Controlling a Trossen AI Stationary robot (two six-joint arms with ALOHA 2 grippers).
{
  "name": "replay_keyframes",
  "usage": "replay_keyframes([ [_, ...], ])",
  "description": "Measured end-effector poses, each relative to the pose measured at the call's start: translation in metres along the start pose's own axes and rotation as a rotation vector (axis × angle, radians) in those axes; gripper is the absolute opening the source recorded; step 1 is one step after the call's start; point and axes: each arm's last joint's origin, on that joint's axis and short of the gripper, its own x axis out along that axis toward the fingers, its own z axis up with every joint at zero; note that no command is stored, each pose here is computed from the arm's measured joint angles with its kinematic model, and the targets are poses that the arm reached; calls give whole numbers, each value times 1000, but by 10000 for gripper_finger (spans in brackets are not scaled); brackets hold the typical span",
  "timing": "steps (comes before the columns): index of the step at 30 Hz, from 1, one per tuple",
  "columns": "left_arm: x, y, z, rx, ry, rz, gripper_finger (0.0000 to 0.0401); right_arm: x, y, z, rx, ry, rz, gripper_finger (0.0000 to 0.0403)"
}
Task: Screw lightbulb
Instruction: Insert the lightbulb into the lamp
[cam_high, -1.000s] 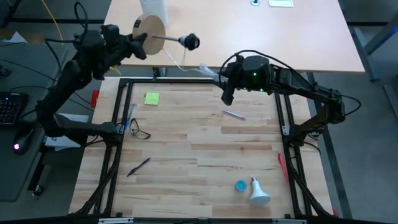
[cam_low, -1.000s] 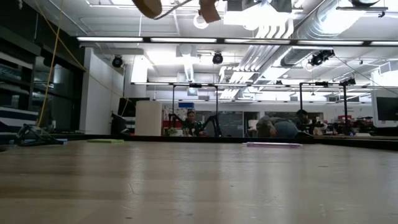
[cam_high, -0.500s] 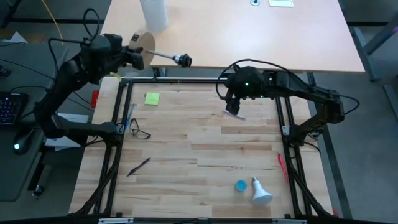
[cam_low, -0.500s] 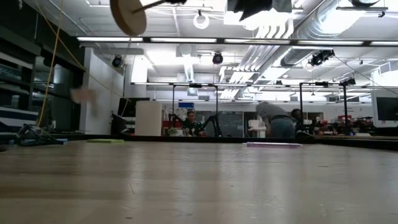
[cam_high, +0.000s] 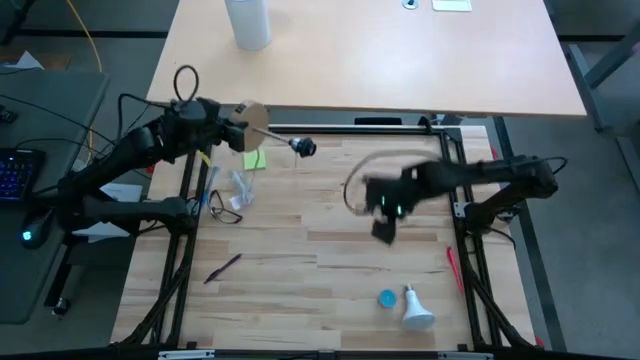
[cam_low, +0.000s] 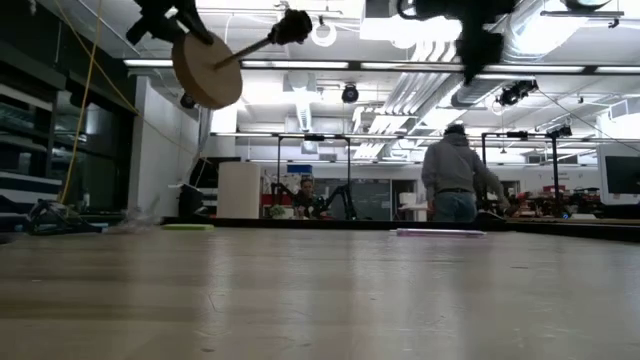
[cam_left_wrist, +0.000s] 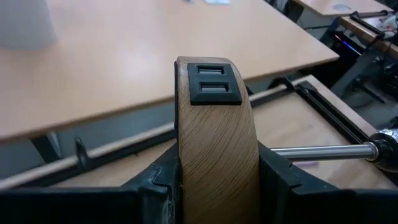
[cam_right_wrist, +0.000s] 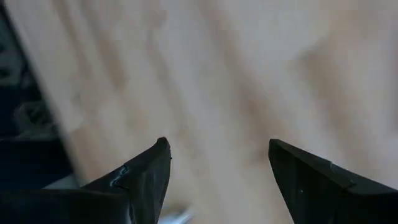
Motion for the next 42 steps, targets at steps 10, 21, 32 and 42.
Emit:
replay_keyframes([
  [10, 9, -2, -13, 57, 56, -80, 118, 42, 72, -83, 762, 170, 30, 264],
  [21, 14, -5, -16, 114, 110, -158, 118, 72, 95, -133, 1015, 290, -226, 264],
  [32, 14, -5, -16, 63, 118, -148, 118, 120, 100, -133, 834, 305, -314, 264],
  [42, 13, -6, -17, 47, 123, -146, 118, 152, 98, -134, 865, 372, -413, 264],
])
